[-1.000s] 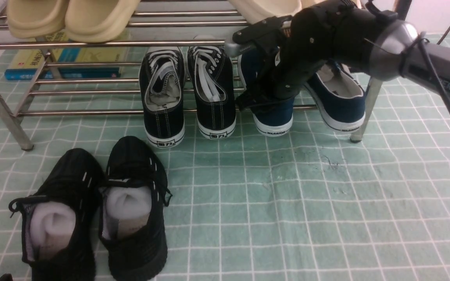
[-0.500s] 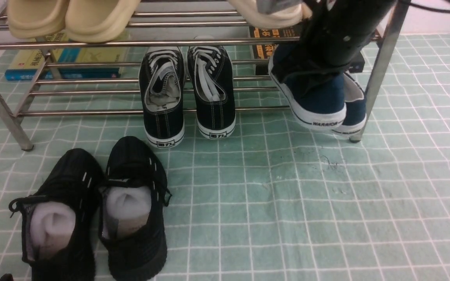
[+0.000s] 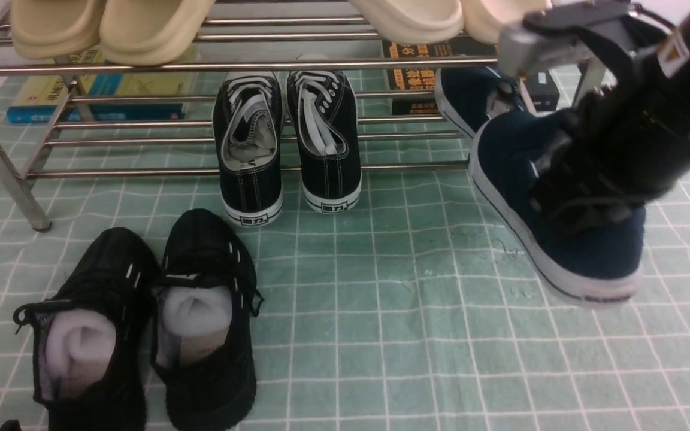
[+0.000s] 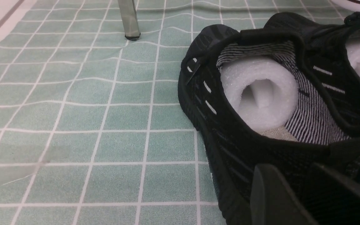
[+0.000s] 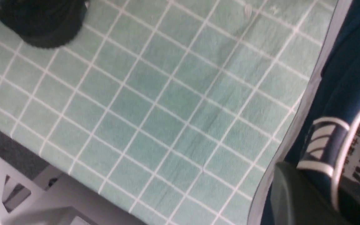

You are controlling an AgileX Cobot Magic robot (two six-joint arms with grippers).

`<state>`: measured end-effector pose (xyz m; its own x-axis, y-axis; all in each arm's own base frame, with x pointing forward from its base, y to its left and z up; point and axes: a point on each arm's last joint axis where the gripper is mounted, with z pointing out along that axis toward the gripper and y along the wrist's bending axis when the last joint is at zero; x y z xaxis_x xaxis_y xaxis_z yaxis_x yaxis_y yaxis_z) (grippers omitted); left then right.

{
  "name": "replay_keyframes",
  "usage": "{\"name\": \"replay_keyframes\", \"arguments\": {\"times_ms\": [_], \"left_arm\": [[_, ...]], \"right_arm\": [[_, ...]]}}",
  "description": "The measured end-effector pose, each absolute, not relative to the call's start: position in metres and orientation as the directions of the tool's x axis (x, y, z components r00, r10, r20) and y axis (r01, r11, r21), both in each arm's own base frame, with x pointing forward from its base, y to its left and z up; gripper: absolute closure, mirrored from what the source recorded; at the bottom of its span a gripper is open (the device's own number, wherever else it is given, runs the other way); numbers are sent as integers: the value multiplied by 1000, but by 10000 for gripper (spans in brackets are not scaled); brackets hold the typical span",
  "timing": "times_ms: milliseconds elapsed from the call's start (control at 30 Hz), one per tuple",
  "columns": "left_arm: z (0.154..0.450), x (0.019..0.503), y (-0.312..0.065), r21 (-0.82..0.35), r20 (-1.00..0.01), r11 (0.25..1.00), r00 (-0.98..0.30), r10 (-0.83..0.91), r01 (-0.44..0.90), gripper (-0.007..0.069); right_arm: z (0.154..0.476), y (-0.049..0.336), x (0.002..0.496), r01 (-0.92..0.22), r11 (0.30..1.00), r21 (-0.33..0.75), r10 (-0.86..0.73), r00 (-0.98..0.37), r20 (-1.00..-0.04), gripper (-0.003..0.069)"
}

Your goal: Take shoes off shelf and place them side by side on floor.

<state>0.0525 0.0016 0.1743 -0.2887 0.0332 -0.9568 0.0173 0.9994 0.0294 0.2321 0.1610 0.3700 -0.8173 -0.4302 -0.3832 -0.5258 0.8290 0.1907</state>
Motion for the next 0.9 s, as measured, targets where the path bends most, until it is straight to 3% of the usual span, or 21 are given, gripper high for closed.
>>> {"name": "replay_keyframes", "arguments": {"times_ms": [300, 900], "left_arm": [[174, 52, 2, 29, -957, 999, -289, 33, 17, 414], [174, 52, 2, 29, -957, 999, -288, 33, 17, 410]], "right_arm": [[343, 204, 211, -613, 758, 222, -520, -774, -360, 612], [255, 254, 276, -566, 807, 165, -463, -782, -417, 612]]}}
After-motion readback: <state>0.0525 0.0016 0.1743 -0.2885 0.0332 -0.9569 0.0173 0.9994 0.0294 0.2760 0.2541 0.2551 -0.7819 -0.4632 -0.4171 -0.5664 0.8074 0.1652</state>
